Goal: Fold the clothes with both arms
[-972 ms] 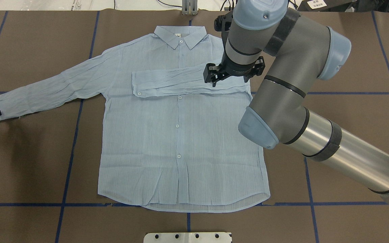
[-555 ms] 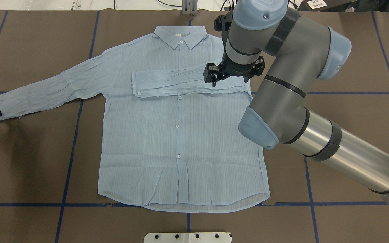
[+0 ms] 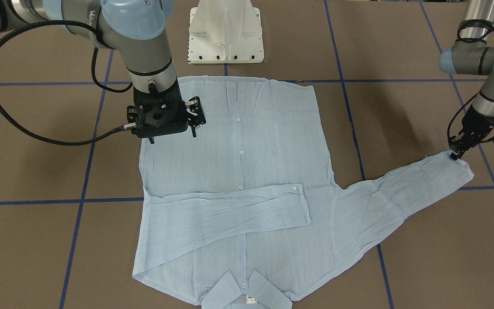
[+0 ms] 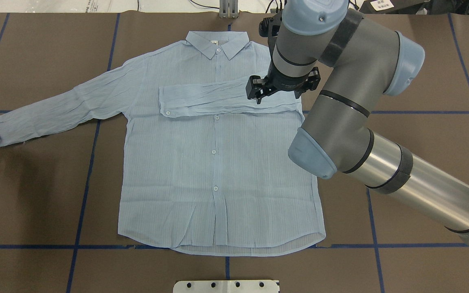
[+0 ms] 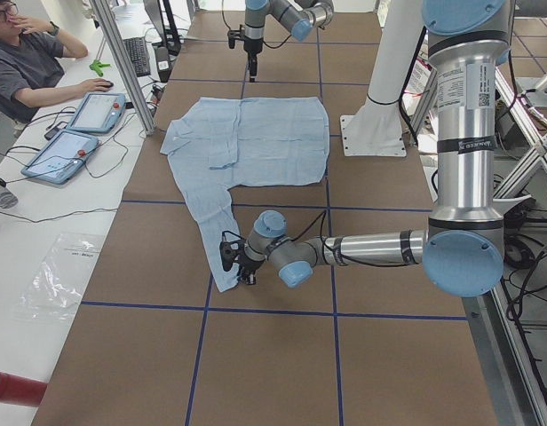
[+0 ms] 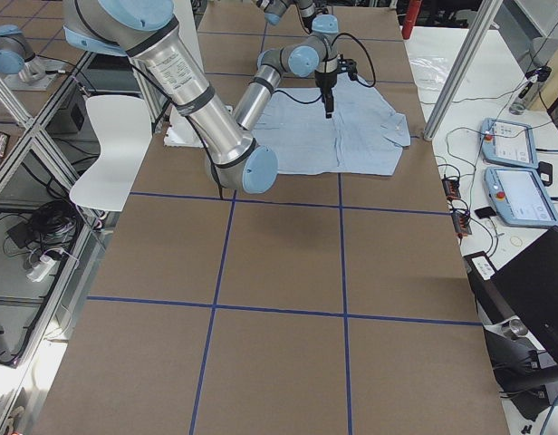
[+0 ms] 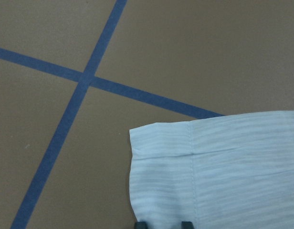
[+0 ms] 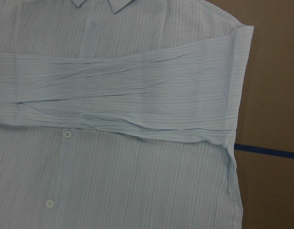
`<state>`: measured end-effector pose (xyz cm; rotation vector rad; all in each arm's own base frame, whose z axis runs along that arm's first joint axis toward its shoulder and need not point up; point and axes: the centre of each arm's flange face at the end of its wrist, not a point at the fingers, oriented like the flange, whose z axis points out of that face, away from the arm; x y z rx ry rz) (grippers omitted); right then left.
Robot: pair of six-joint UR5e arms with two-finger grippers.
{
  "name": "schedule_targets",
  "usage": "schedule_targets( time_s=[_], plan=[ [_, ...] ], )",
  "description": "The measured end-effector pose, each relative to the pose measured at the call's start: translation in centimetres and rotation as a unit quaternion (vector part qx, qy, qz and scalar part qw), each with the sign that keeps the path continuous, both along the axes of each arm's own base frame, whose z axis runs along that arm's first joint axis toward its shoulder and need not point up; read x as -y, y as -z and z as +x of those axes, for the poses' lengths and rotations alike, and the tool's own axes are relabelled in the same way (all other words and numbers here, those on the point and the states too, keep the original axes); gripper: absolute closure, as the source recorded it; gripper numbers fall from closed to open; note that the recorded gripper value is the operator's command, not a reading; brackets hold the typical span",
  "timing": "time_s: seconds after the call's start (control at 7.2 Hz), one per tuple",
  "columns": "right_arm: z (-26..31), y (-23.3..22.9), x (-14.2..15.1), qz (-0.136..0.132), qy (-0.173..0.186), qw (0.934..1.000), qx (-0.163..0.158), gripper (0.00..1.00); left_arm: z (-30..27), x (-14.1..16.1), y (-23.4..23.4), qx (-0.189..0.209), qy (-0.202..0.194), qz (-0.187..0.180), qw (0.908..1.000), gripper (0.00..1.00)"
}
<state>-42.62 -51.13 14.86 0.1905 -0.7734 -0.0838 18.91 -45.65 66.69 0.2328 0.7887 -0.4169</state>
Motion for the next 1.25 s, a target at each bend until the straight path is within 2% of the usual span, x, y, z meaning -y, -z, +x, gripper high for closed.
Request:
schedule_targets(
  time_s=[0.28,0.42,0.83,0.97,1.25],
  plan=[
    [0.4,-0.5,-0.2,-0.001,0.001,1.0000,0.000,0.00,0.7,1.0,5.5,0.005,-0.004,-0.007,1.0000,1.00],
    [1.2,-1.2,-0.5,-0.002,0.000,1.0000,0.000,0.00,1.5,2.1,9.8,0.008,-0.006,-0.014,0.9999,1.00],
    [5.4,-6.2,-1.2,-0.003,0.002,0.9999,-0.016,0.00,5.8,8.6,26.0,-0.005,-0.010,-0.030,0.9995,1.00],
    [6.8,-8.0,-1.6,0.003,0.011,0.9996,-0.025,0.00,6.8,10.2,30.7,-0.025,-0.005,-0.042,0.9988,1.00],
    [8.8,-10.9,-2.7,0.002,0.026,0.9991,-0.032,0.00,8.4,12.1,39.5,-0.096,0.042,-0.089,0.9906,1.00]
  ],
)
